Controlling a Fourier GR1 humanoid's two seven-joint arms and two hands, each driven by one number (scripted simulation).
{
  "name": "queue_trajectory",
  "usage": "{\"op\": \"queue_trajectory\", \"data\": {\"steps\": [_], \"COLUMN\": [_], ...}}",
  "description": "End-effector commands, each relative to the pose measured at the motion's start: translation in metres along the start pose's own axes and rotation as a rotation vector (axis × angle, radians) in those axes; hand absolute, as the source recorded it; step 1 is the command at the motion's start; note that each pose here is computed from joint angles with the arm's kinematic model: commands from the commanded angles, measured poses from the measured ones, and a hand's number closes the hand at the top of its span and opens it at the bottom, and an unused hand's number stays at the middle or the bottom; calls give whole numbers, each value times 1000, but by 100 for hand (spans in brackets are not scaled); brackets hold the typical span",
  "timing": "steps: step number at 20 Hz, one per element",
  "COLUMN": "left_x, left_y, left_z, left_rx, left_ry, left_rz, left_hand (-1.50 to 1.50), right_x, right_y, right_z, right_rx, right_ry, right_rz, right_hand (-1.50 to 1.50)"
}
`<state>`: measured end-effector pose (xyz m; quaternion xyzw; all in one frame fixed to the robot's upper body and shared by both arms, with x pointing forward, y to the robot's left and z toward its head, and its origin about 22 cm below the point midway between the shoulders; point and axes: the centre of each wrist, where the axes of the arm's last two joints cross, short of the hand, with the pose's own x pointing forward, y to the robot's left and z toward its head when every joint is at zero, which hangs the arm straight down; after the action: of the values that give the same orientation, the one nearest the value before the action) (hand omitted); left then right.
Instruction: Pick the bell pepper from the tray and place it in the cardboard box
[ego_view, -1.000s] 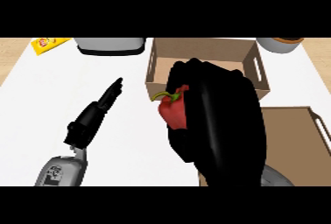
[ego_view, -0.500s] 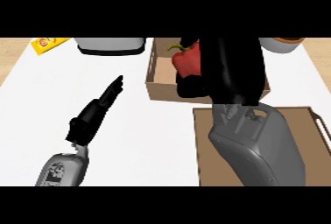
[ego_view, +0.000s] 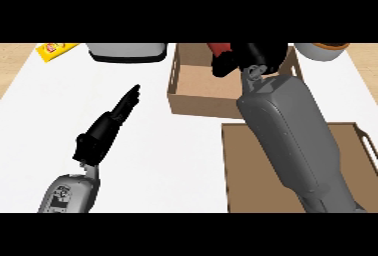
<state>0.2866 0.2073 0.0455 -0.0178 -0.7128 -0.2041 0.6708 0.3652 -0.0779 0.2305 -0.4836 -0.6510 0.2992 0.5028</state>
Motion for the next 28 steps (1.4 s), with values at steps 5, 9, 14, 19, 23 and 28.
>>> {"op": "queue_trajectory", "data": {"steps": [5, 9, 14, 19, 23, 28], "left_x": [9, 0, 5, 6, 1, 2], "left_y": [1, -7, -8, -9, -13, 4], "left_z": [-2, 2, -13, -14, -9, -3], "left_rx": [-10, -24, -8, -9, 7, 7], "left_ry": [-9, -13, -19, -9, -3, -11], "left_rz": [-3, -9, -4, 11, -1, -9], "left_hand": [0, 0, 0, 0, 0, 0], "right_x": [-36, -42, -72, -82, -100, -133], "right_y": [81, 86, 114, 106, 88, 85], "right_z": [-8, -28, -27, -39, -42, -34], "right_rx": [45, 94, 213, 121, -98, -217], "right_ry": [31, 154, 223, 161, 158, 241], "right_rz": [40, -54, -175, -350, -545, -780], "right_hand": [150, 150, -150, -150, -150, -150]}}
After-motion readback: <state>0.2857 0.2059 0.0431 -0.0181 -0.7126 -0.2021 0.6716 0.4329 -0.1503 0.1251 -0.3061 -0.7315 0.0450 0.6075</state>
